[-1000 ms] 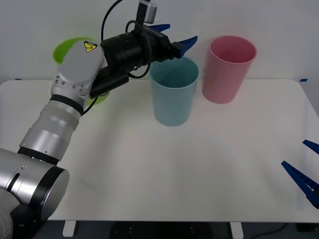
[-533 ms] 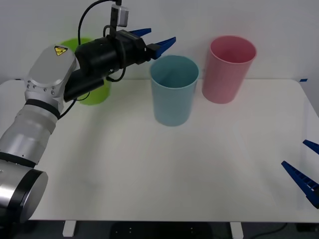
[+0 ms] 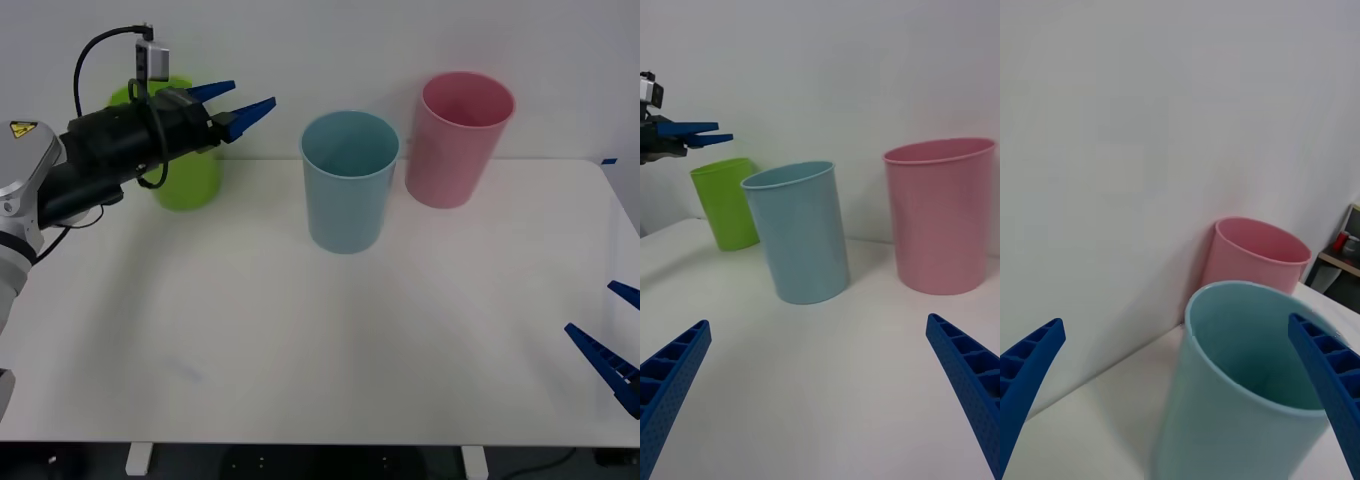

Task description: Grasp the object on the table and drop it into the matching bin: aluminum can to the light blue bin, PET bottle to the pink bin.

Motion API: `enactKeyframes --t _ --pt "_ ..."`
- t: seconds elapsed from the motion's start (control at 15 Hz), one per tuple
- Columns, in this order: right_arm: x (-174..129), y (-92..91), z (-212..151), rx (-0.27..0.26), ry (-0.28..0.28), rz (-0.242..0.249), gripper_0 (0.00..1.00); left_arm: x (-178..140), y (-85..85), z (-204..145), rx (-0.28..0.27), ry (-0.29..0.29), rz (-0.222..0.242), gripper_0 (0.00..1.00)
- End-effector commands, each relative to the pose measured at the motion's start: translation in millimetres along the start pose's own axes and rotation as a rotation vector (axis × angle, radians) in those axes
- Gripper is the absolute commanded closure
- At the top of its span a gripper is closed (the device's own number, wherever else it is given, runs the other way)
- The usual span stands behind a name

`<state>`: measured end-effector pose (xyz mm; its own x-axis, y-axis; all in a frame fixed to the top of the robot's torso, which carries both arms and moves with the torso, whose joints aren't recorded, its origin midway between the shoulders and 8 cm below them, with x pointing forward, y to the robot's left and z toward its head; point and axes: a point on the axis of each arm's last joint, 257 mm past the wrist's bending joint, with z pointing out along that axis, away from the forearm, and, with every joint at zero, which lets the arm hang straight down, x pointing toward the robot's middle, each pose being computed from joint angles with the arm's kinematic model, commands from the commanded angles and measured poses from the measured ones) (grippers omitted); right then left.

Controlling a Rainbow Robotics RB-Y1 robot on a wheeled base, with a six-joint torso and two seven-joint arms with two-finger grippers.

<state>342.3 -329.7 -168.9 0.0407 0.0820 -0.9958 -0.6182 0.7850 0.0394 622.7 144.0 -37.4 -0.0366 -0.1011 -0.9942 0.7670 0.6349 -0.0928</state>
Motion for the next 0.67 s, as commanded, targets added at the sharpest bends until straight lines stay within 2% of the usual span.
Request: enactKeyframes --t 0.07,0.13,0.2,0.27,0.47,0.67 --pt "0.0 0.0 0.0 0.000 0.000 0.000 0.00 12.3 5.2 -32.4 0.017 -0.007 0.003 0.00" --pt "0.0 0.0 0.0 0.000 0.000 0.000 0.00 16.8 6.2 -42.1 0.021 -0.007 0.005 0.00" --pt "0.0 0.0 0.0 0.000 0.000 0.000 0.00 24.1 7.1 -54.9 0.026 -0.006 0.041 0.00" --pt "0.0 0.0 0.0 0.000 0.000 0.000 0.00 28.0 8.3 -64.7 0.028 -0.008 0.053 0.00" --pt "0.0 0.0 0.0 0.000 0.000 0.000 0.00 35.7 6.2 -100.4 0.051 0.033 0.114 0.00" --pt "0.0 0.0 0.0 0.000 0.000 0.000 0.00 44.5 -7.5 -131.1 0.076 0.082 0.175 0.00"
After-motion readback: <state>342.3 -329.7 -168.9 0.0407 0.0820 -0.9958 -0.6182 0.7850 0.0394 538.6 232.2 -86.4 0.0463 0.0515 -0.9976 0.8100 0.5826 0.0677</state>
